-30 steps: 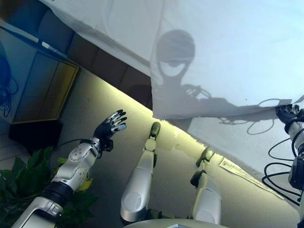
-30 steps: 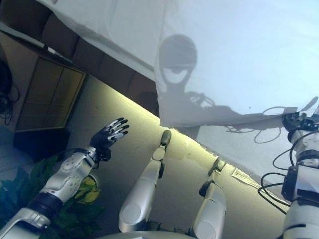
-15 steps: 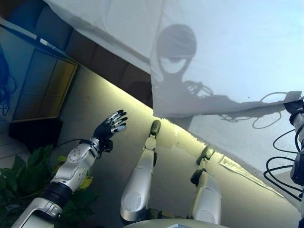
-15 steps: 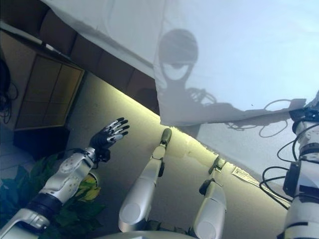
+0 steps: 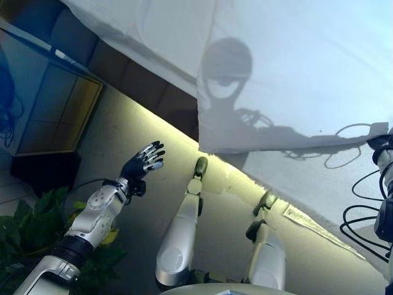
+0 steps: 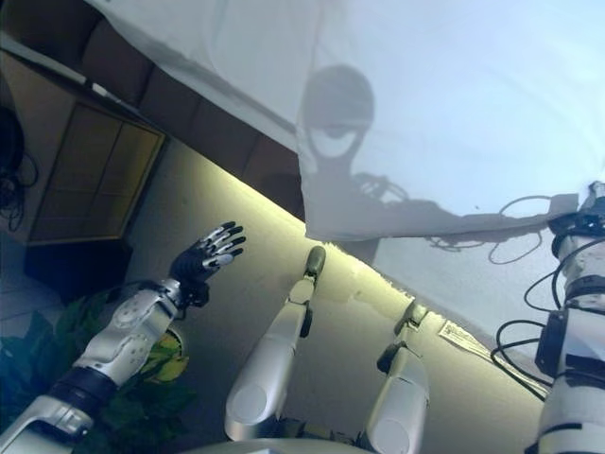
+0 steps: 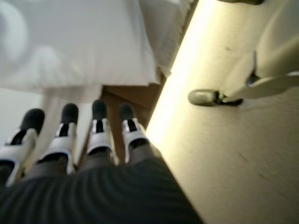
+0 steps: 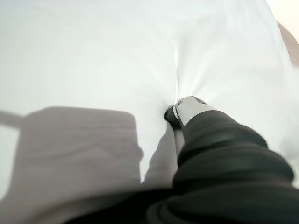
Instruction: Make the bed neatly
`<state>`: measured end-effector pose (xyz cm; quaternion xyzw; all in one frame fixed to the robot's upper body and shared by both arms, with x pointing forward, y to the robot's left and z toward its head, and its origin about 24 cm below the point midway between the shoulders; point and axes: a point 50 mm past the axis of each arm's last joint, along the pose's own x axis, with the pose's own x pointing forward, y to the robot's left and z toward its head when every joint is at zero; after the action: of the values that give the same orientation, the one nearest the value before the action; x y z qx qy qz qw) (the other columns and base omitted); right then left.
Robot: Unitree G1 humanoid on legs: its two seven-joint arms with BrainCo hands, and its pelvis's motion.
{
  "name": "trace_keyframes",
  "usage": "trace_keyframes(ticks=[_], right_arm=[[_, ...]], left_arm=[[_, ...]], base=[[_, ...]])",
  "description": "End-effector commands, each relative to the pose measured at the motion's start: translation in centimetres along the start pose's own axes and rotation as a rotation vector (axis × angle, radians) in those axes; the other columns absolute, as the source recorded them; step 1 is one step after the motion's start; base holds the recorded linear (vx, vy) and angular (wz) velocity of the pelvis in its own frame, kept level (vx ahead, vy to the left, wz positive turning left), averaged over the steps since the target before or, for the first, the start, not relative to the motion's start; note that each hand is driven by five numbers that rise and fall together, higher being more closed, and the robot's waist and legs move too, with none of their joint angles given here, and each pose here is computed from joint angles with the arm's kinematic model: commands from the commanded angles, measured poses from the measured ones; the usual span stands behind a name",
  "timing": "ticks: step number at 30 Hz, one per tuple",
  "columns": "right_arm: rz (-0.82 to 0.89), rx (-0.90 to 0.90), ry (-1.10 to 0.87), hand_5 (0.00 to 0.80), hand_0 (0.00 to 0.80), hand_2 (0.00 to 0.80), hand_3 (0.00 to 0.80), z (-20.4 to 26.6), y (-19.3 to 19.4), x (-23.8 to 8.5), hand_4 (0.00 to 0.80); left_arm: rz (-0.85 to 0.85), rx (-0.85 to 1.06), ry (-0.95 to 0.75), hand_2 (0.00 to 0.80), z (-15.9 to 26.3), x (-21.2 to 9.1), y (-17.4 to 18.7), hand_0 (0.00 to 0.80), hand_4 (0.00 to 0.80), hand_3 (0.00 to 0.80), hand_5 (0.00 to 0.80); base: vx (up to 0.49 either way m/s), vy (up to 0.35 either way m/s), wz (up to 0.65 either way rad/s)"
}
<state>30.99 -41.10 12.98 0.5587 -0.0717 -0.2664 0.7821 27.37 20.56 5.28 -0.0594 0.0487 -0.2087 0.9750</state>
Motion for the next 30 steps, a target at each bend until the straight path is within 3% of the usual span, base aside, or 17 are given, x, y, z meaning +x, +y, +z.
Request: trace_keyframes(ticks=[1,7,13,19,25,30], right_arm=[[0.151,-0.225,0.039,0.800,0.800,0.800,0.800,-1.5,0.7,-0.1,0.800],[0.193,-0.318,0.229,0.800,0.800,0.800,0.800,-9.5,-2.0,-1.2,0.800],[0.166,-0.376,0.436,0.800,0.800,0.800,0.800,-19.0,-4.4,-5.0,0.800],[0.135,-0.411,0.534,0.800,0.800,0.800,0.800,-24.4,-6.4,-9.9,0.800],[0.057,-0.447,0.591,0.800,0.800,0.800,0.800,-26.5,-7.3,-11.8,0.800],[-0.011,-0.468,0.573,0.800,0.800,0.800,0.800,-25.6,-8.5,-11.2,0.800]], left_arm=[[0.045,-0.002,-0.040,0.000,0.4,-0.9,0.1,0.000,0.000,0.000,0.000],[0.091,-0.026,0.043,0.000,-1.5,-0.4,-0.1,0.000,0.000,0.000,0.000],[0.060,-0.217,0.131,0.000,-4.5,1.5,-3.6,0.000,0.000,0.000,0.000],[-0.037,-0.725,0.262,0.000,-7.4,2.6,-9.8,0.000,0.000,0.000,0.000],[-0.178,-1.227,0.458,0.000,-9.5,2.4,-16.5,0.000,0.000,0.000,0.000],[-0.267,-1.383,0.567,0.000,-9.0,2.4,-18.7,0.000,0.000,0.000,0.000]], base=[[0.080,0.035,0.04],[0.117,0.014,-0.10],[0.129,0.006,-0.21],[0.208,0.018,-0.02],[0.165,0.013,0.12],[0.019,0.009,0.06]])
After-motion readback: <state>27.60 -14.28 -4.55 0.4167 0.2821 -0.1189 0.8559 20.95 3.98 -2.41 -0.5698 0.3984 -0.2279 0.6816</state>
